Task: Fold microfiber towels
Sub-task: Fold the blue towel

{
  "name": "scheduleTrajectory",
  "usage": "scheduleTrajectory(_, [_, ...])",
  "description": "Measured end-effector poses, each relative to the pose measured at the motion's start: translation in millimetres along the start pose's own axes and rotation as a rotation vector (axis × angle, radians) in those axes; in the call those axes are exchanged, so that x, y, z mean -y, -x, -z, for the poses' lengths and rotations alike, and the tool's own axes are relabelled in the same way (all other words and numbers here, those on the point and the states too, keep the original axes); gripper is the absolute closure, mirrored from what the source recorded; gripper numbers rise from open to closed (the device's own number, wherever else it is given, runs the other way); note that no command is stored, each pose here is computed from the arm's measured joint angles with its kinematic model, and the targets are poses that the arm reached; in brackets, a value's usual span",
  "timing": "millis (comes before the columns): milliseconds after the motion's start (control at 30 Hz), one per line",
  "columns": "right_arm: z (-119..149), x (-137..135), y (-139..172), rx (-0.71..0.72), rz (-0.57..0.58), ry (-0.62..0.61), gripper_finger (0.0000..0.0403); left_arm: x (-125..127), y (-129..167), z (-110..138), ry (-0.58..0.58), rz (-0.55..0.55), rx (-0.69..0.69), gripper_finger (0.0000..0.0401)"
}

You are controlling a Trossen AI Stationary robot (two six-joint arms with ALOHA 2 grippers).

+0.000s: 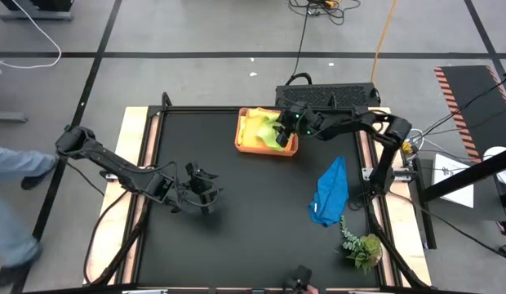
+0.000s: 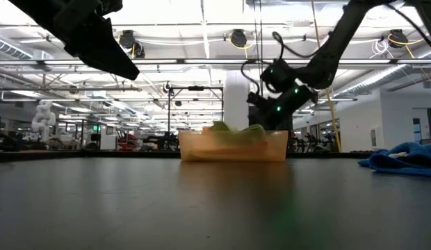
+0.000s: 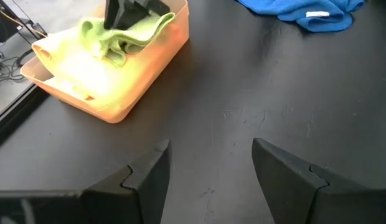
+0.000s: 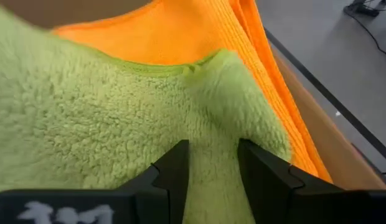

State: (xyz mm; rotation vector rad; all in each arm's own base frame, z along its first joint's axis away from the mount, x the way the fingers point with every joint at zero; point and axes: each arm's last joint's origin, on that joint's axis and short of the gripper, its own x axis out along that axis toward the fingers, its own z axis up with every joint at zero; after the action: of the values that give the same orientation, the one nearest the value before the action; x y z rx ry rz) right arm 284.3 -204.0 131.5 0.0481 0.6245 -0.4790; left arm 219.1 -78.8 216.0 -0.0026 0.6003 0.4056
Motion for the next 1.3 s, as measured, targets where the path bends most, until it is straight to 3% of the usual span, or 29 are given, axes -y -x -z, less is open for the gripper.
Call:
scheduleTrajectory(133, [-27, -6, 28, 0.085, -0.007, 0.019, 0.0275, 0, 0, 0, 0.000, 0.002, -0.001, 0.0176])
scheduleTrajectory(300, [-73, -22, 90, 0.280, -0.034, 0.063, 0.0275, 1, 0, 0, 0.012, 0.008, 0.002, 0.0176])
scheduleTrajectory(433, [-93, -45, 135, 0.406, -0.095, 0.106, 0.0275, 6, -1, -5, 0.067, 0.034, 0.044, 0.0176])
scheduleTrajectory(800, [-78, -113, 168, 0.463, -0.330, 0.244, 0.0275, 37, -22, -13, 0.044, 0.092, 0.221, 0.0176])
scheduleTrajectory(933, [-70, -132, 179, 0.428, -0.409, 0.286, 0.0275, 45, -26, -12, 0.052, 0.128, 0.249, 0.0176])
scheduleTrajectory(1133, [-53, -146, 193, 0.254, -0.498, 0.233, 0.0275, 51, -30, -10, 0.057, 0.142, 0.259, 0.0176])
scheduleTrajectory(1300, [-35, -145, 198, 0.011, -0.413, 0.187, 0.0275, 51, -31, -10, 0.053, 0.139, 0.259, 0.0176])
